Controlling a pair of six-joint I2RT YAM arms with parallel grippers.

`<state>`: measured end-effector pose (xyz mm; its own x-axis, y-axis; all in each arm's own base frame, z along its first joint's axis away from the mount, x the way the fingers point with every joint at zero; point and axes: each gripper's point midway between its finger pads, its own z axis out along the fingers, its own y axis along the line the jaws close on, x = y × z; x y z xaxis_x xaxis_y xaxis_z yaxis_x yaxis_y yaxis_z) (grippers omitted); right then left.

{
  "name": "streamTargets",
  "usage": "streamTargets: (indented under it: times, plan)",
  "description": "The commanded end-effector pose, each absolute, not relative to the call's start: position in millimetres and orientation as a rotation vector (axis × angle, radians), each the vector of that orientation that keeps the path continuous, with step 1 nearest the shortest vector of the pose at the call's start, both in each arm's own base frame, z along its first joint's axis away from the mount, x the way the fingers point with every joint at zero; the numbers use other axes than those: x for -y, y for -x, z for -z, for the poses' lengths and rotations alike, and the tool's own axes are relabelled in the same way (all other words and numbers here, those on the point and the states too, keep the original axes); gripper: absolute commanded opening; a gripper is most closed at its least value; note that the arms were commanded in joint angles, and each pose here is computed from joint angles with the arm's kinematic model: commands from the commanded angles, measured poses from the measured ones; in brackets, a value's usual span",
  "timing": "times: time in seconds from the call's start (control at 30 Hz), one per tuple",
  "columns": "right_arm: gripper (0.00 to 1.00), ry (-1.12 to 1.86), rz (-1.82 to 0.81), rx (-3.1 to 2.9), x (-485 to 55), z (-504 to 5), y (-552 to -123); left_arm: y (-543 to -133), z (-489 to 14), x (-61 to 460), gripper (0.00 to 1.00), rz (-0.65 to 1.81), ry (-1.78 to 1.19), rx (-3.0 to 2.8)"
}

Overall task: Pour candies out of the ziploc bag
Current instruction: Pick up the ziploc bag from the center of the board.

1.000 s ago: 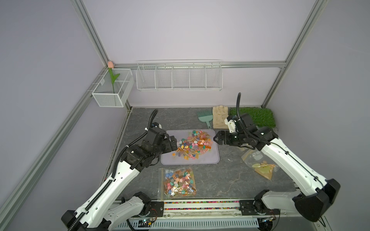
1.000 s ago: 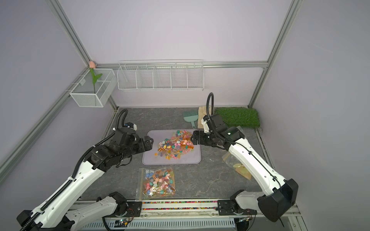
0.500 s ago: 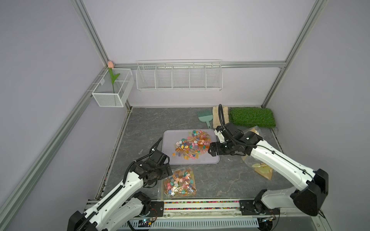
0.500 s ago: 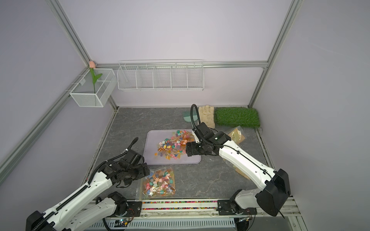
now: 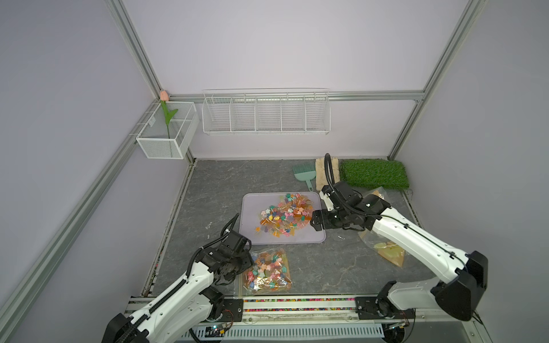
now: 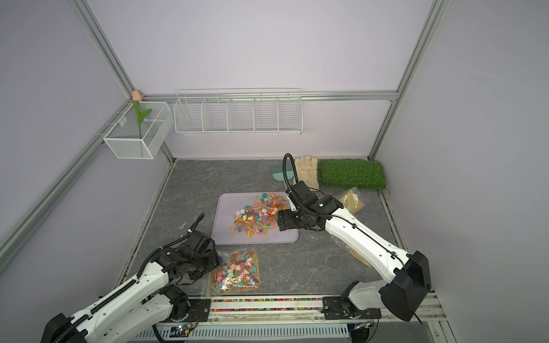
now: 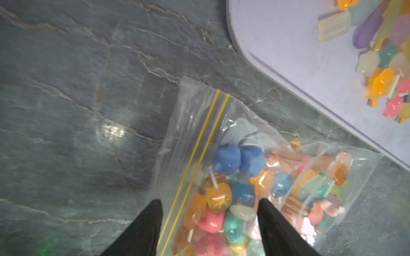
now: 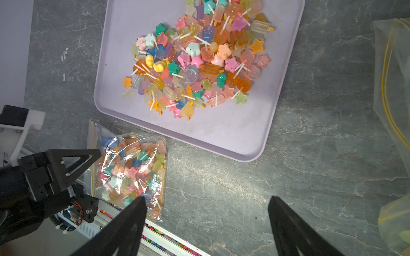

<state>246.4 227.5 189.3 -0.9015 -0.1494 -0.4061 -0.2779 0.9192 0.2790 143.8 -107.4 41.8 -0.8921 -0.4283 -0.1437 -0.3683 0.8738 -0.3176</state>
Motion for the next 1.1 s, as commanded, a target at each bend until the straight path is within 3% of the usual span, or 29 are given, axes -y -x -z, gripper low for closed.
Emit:
streamTargets:
  times: [0.0,0.17,0.4,0.63,0.87,1.07]
  plan:
    - [0.89,0.319,-0.46,-2.667,-224,-201,-245,-148,-39,106,0.65,0.426,0.648,-2.805]
    - [0.89,0.317,-0.457,-2.663,-223,-203,-246,-147,-42,104,0.6,0.395,0.641,-2.823]
    - [0.89,0.315,-0.464,-2.664,-225,-201,-247,-144,-55,71,0.73,0.203,0.744,-2.745]
    - [0.89,0.328,-0.444,-2.66,-223,-201,-247,-144,-42,78,0.73,0.347,0.828,-2.678]
    - [0.89,0.33,-0.428,-2.657,-221,-202,-249,-150,-37,94,0.6,0.441,0.8,-2.69]
    - [0.89,0.32,-0.422,-2.654,-220,-205,-250,-152,-31,107,0.27,0.487,0.752,-2.737]
